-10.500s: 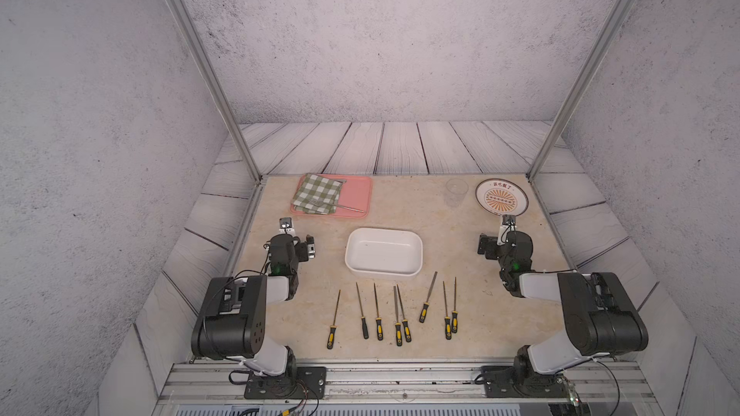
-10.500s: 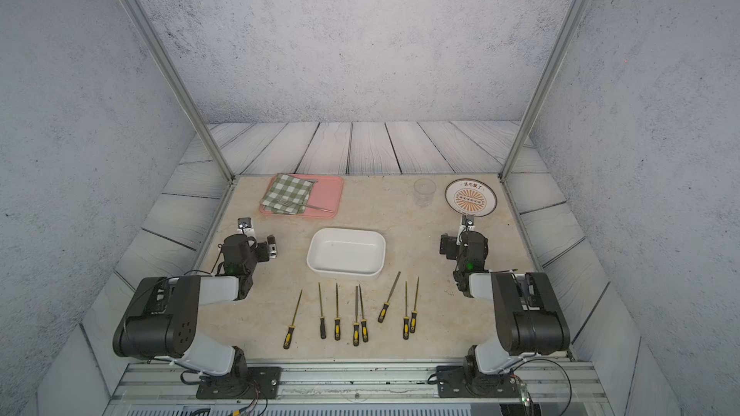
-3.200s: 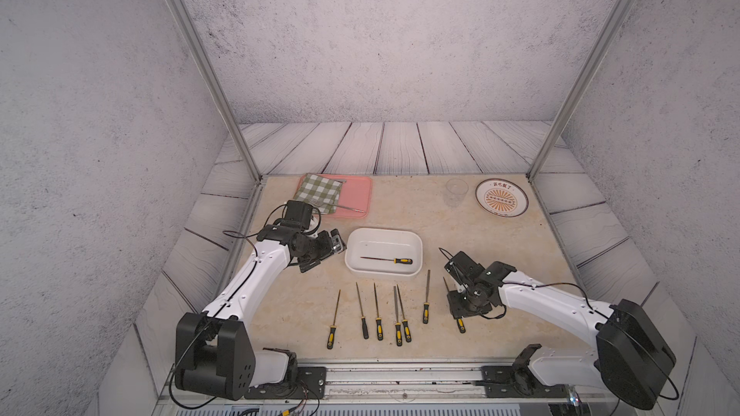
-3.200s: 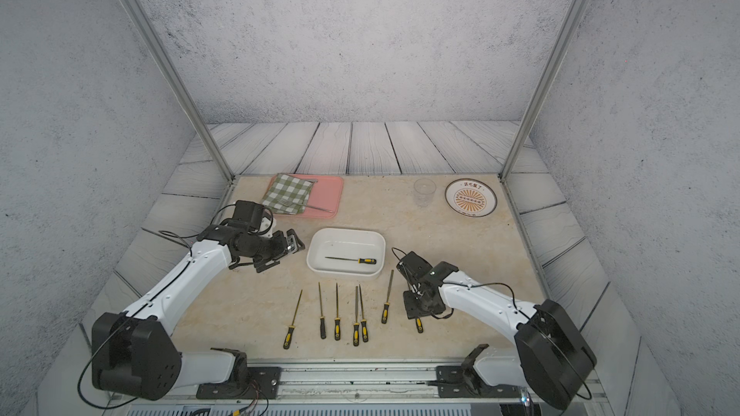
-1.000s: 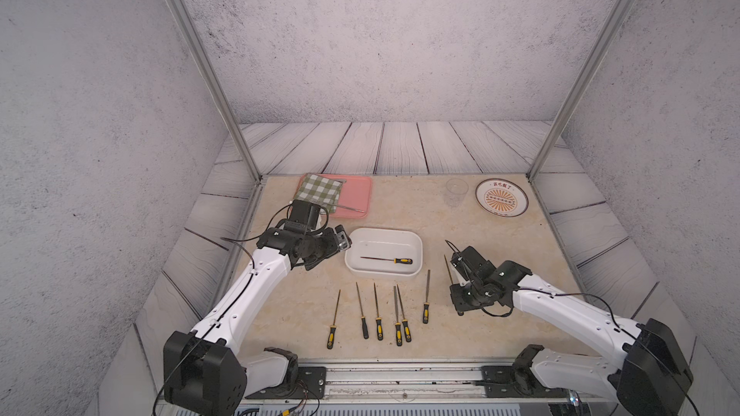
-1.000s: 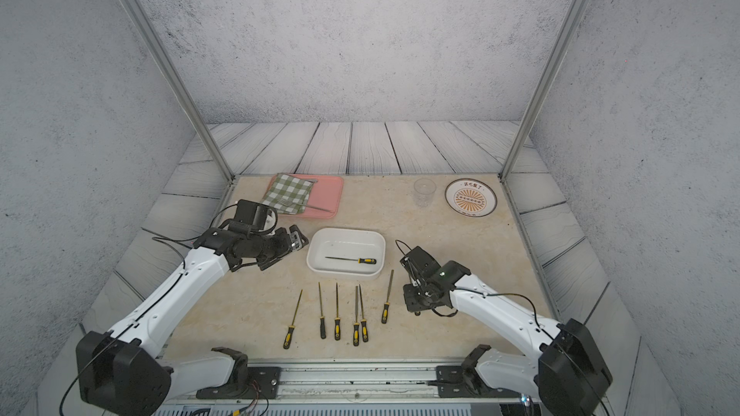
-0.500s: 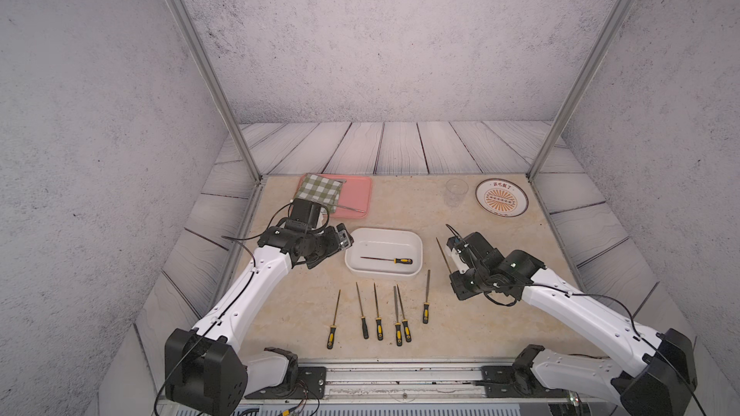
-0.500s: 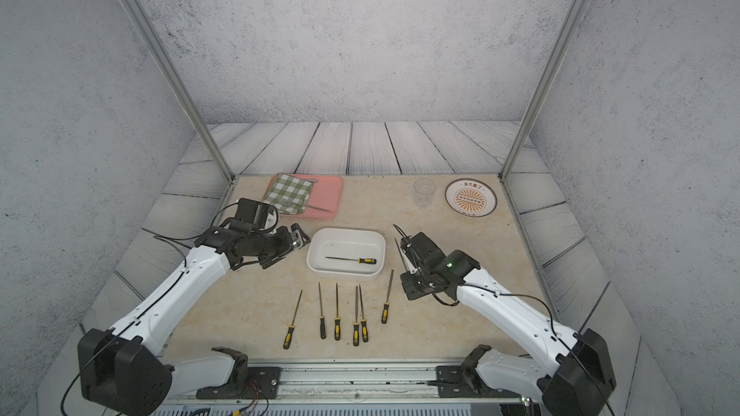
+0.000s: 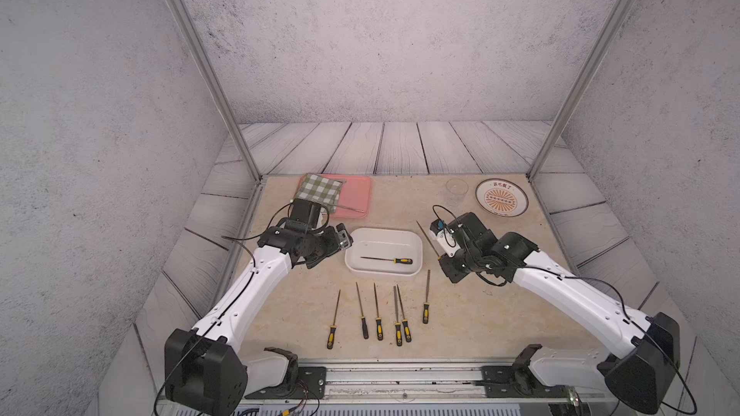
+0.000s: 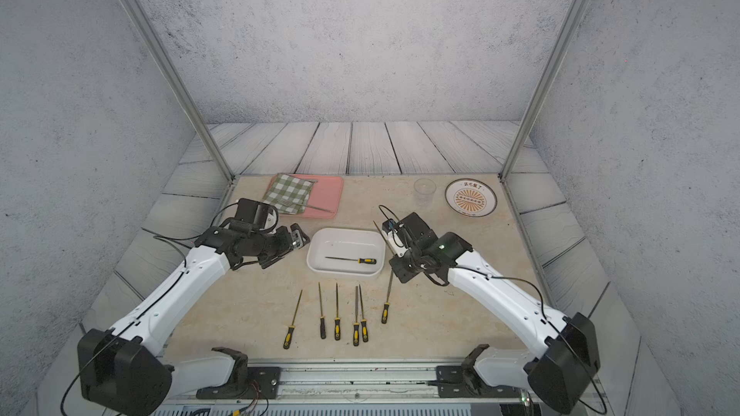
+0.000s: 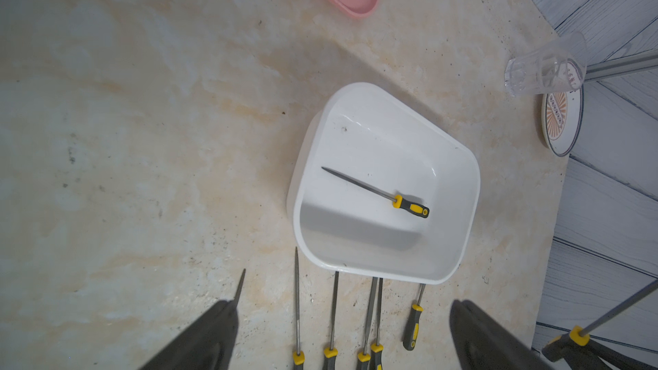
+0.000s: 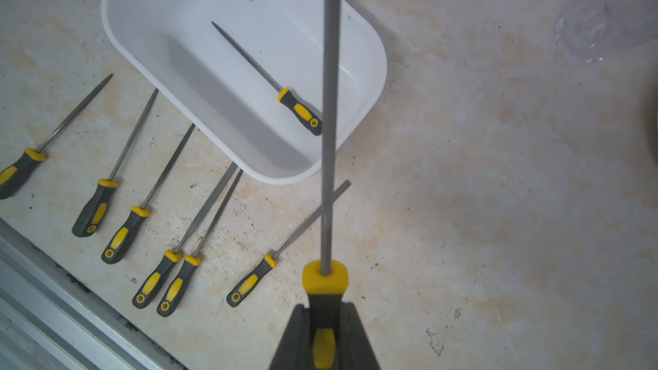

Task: Put the file tool into the storage box
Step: Place the file tool in the storage box.

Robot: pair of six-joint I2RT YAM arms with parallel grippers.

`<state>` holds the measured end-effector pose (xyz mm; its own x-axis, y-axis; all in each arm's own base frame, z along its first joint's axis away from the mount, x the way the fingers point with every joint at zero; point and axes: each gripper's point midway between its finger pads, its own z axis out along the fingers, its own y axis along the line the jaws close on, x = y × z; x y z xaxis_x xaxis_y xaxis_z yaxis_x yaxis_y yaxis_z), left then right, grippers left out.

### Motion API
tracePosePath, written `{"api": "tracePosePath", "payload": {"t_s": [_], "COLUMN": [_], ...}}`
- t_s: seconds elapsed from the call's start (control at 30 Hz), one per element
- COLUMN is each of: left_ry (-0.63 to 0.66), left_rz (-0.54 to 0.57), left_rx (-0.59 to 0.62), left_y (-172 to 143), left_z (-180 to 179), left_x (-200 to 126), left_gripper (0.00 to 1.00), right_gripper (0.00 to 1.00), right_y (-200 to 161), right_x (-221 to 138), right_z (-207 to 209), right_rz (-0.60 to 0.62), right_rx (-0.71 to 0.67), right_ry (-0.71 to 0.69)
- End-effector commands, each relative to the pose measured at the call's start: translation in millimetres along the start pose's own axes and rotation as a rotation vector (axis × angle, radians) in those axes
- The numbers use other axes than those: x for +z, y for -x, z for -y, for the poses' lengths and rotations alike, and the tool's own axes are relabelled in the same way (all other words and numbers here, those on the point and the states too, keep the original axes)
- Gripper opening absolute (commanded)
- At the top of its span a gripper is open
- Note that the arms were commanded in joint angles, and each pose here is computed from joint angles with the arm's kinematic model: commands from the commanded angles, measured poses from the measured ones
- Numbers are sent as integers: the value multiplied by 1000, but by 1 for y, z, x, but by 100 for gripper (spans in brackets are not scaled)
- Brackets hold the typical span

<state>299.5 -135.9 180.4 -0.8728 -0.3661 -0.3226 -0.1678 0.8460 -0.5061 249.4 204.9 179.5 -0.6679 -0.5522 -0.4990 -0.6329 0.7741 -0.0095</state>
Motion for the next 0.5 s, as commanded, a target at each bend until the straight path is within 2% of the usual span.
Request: {"api": "tracePosePath", "payload": {"t_s": [0.0,0.27,0.47], "left_ry": [7,27,39], "left_rz": [45,41,23], "left_rx": [29,71,28], "left_y": [4,16,21], "left_z": [-3,2,-8], "left_x": [-1,0,1], "left_gripper": [98,98,98], "right_gripper": [12,12,12], "right_y": [26,65,80], "right_x": [7,37,64], "right_z": [-6,-15,-18], "right_rz": [32,-16,-43], "right_rx": [-90,-198,-291], "right_ry": [33,83,107]}}
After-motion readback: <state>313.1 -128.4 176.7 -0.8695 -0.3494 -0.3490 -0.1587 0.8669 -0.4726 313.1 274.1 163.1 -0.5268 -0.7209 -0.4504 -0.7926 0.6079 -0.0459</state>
